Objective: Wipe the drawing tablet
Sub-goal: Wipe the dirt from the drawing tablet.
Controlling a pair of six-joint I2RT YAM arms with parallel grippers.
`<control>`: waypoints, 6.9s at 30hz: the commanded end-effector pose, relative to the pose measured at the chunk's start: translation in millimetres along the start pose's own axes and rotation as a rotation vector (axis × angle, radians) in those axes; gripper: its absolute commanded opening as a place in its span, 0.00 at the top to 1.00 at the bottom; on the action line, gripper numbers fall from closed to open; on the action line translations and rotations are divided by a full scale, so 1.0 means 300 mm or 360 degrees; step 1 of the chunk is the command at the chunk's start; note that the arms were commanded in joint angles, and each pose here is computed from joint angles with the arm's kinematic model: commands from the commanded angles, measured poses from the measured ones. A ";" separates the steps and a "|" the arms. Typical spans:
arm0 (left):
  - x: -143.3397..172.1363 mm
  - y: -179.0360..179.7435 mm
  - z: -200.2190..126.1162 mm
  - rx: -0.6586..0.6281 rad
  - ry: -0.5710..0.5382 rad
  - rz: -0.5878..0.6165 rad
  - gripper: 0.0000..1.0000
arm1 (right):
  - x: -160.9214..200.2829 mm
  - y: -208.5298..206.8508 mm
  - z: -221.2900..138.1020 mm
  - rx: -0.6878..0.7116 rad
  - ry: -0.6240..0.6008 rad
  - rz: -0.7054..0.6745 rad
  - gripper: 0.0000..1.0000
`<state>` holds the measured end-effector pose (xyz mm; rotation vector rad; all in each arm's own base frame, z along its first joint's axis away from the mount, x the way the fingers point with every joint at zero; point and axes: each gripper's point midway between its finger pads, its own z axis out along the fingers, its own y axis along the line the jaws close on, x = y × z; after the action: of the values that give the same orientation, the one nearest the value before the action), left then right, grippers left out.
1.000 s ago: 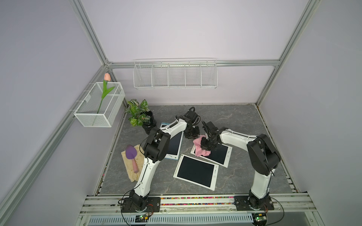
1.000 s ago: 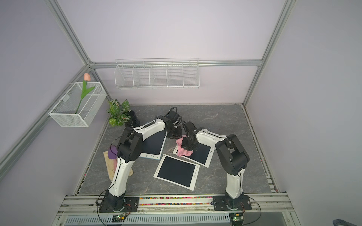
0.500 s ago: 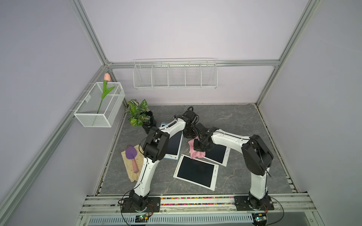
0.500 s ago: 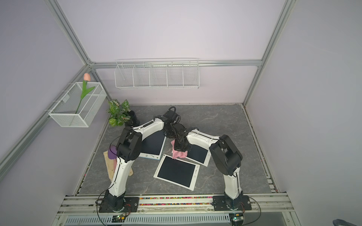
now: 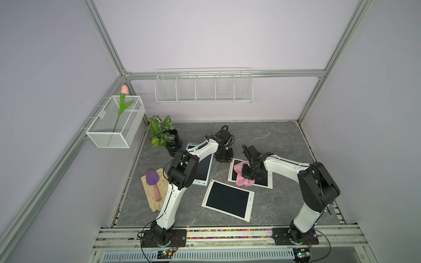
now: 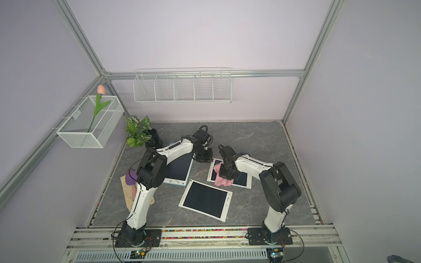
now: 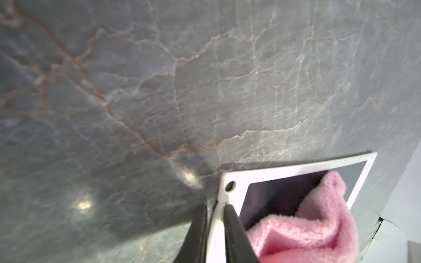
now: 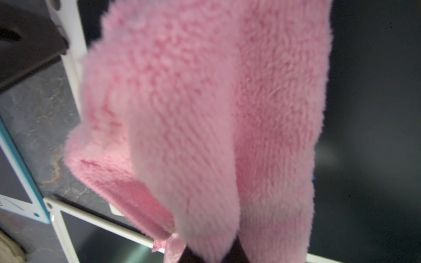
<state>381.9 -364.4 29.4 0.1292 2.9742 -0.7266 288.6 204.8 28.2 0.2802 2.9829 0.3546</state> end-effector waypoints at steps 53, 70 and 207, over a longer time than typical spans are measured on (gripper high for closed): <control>0.046 -0.109 -0.019 0.0036 0.0040 0.0034 0.73 | 0.025 -0.049 -0.122 -0.0103 -0.0053 0.0155 0.93; 0.075 -0.078 0.059 -0.0350 0.0019 0.0257 0.69 | 0.028 -0.032 -0.096 -0.0138 -0.0041 0.0208 0.93; 0.093 0.047 0.108 -0.0424 0.0103 0.0176 0.82 | 0.028 0.016 -0.024 -0.0025 0.0079 0.0025 0.93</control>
<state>374.5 -384.3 27.0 0.3156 2.9508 -0.4343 286.7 179.6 40.5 0.3458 2.9985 0.3668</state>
